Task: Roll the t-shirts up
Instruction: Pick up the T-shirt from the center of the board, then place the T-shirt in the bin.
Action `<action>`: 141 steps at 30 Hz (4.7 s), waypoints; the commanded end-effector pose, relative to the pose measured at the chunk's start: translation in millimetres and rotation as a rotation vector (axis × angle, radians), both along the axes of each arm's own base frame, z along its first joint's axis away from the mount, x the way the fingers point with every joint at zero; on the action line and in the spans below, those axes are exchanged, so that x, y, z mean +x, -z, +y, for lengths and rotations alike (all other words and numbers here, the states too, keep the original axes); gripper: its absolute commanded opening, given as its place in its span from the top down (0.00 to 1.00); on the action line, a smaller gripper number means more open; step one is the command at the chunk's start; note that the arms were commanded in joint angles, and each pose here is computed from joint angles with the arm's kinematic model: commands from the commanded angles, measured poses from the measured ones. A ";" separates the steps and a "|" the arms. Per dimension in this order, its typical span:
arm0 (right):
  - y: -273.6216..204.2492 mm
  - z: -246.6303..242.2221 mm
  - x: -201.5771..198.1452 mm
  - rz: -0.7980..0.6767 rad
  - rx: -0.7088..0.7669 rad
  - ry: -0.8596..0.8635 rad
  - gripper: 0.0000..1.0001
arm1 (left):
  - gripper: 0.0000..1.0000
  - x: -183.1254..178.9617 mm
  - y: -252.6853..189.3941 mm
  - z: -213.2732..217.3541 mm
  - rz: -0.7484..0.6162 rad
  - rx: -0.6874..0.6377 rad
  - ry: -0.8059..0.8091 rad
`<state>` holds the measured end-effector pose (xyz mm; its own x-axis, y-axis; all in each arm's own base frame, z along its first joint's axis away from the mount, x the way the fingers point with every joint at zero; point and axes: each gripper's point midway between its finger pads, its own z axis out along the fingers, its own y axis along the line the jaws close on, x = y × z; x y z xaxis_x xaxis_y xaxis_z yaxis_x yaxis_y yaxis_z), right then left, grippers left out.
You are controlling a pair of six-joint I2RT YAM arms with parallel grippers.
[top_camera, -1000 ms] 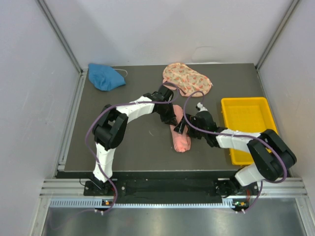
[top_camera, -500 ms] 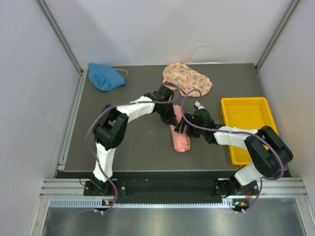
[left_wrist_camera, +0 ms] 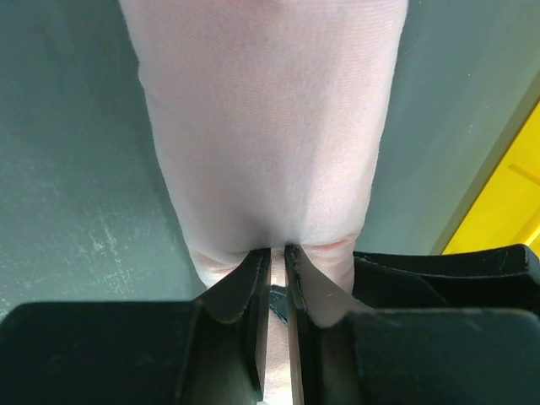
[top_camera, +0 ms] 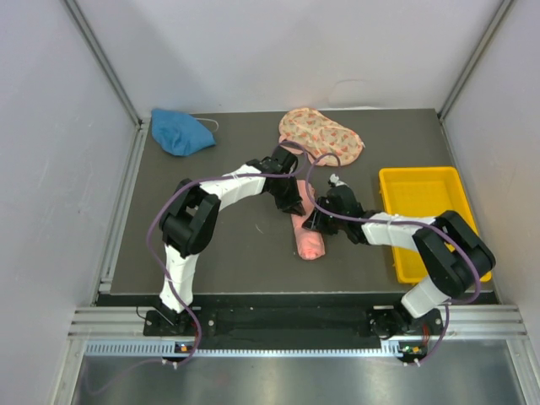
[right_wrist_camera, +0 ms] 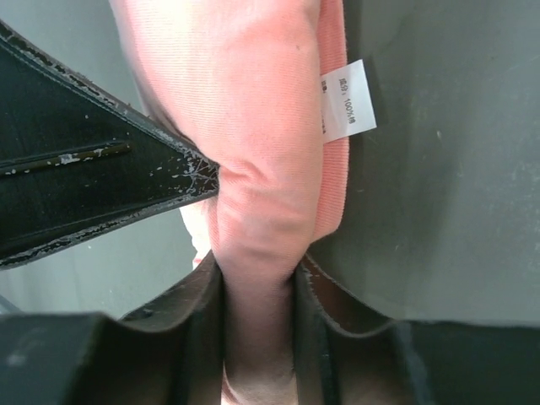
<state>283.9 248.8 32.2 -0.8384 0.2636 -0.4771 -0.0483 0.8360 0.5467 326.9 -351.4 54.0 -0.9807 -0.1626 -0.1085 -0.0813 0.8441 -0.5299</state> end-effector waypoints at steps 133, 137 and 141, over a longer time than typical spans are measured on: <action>-198.3 -195.9 -43.0 -0.680 -0.609 -0.020 1.00 | 0.45 -21.7 -84.6 62.0 -0.238 -0.265 0.078; -204.2 -228.7 -41.8 -0.643 -0.705 -0.009 1.00 | 0.45 -27.4 -87.9 60.2 -0.230 -0.297 0.081; -202.9 -256.9 -29.9 -0.615 -0.699 0.047 1.00 | 0.45 -34.3 -91.7 56.1 -0.207 -0.348 0.082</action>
<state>240.9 8.5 208.2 -0.4443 -0.1994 -0.8734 -0.1066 0.9798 -0.1694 295.7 -285.5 116.4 -0.9635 -0.1429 -0.2262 0.0658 0.6930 -0.7179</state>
